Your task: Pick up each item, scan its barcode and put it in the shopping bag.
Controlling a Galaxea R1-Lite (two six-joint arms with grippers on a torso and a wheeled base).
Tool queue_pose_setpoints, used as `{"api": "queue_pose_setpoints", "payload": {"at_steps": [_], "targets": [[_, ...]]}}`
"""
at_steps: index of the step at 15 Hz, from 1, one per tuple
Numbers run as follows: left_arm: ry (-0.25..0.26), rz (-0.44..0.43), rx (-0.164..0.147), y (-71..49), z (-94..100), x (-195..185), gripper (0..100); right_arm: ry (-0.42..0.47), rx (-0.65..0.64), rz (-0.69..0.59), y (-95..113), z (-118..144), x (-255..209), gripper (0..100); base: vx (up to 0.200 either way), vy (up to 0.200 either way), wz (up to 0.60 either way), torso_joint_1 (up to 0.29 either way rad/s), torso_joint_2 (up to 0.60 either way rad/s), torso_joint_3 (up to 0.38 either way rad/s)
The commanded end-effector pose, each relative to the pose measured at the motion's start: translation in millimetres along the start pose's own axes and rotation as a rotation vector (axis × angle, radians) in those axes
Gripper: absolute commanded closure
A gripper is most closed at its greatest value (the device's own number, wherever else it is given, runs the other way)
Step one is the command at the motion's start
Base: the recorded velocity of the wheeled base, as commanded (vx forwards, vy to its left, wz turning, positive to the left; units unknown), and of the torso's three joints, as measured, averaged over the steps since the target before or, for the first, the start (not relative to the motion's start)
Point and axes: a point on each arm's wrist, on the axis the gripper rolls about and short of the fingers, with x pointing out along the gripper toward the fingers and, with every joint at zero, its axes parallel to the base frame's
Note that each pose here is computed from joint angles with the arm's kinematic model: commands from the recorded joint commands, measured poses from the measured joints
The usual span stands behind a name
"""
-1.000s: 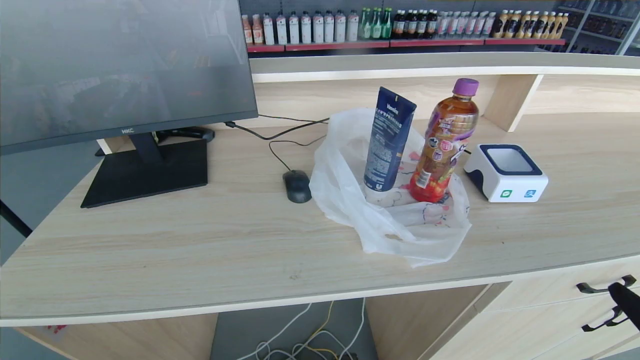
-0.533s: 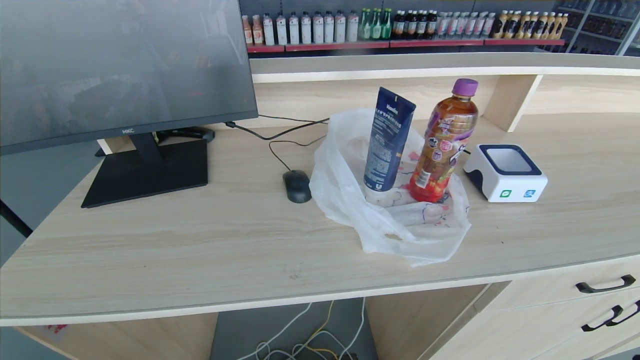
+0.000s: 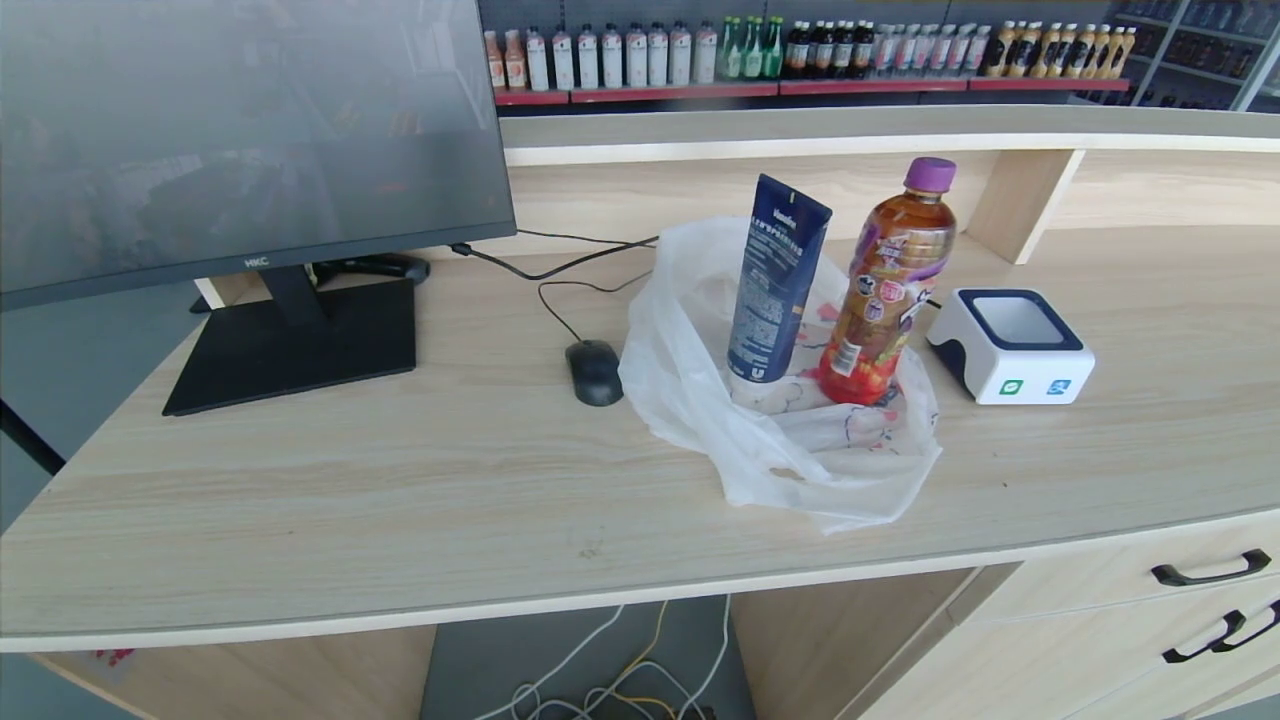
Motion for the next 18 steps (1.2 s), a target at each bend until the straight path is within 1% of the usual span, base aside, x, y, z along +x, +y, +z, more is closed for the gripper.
{"api": "queue_pose_setpoints", "payload": {"at_steps": [1, 2, 3, 4, 5, 6, 8, 13, 18], "targets": [[-0.002, 0.000, -0.001, 0.0, 0.1, 0.0, 0, -0.025, 0.052, -0.101, 3.5, -0.2, -1.7, 0, 0.000, 0.000, 0.00, 0.000, 0.00, 0.000], [0.000, 0.002, -0.001, 0.0, 0.0, 0.0, 0, -0.022, 0.071, -0.121, 3.1, -0.5, -1.5, 0, 0.000, 0.000, 0.00, 0.000, 0.00, 0.000], [0.000, 0.000, -0.001, 0.0, 0.0, 0.0, 0, -0.033, 0.086, -0.105, 3.3, -0.1, -1.8, 0, 0.000, 0.000, 0.00, 0.000, 0.00, 0.000], [0.000, 0.000, 0.000, 0.0, 0.0, 0.0, 0, -0.055, 0.083, -0.027, 4.5, -0.4, -3.4, 0, 0.000, 0.000, 0.00, 0.000, 0.00, 0.000], [0.000, 0.000, 0.000, 0.0, 0.0, 0.0, 0, -0.068, 0.078, 0.015, 4.6, -0.6, -4.3, 0, 0.000, 0.000, 0.00, 0.000, 0.00, 0.000], [0.000, 0.000, 0.000, 0.0, 0.0, 0.0, 0, -0.079, 0.075, 0.024, 4.6, -0.9, -5.2, 0, 0.000, 0.000, 0.00, 0.000, 0.00, 0.000], [0.000, 0.002, -0.001, 0.0, 0.0, 0.0, 0, -0.119, 0.058, 0.013, 5.5, -2.2, -8.2, 0, 0.000, 0.000, 0.00, 0.000, 0.00, 0.000], [0.000, 0.000, 0.000, 0.0, 0.0, 0.0, 0, -0.120, 0.082, 0.012, 5.4, -2.1, -8.2, 0, 0.000, 0.000, 0.00, 0.000, 0.00, 0.000], [0.000, 0.000, -0.001, 0.0, 0.0, 0.0, 0, -0.120, 0.079, 0.011, 5.4, -2.1, -8.2, 0, 0.000, 0.000, 0.00, 0.000, 0.00, 0.000]]}}
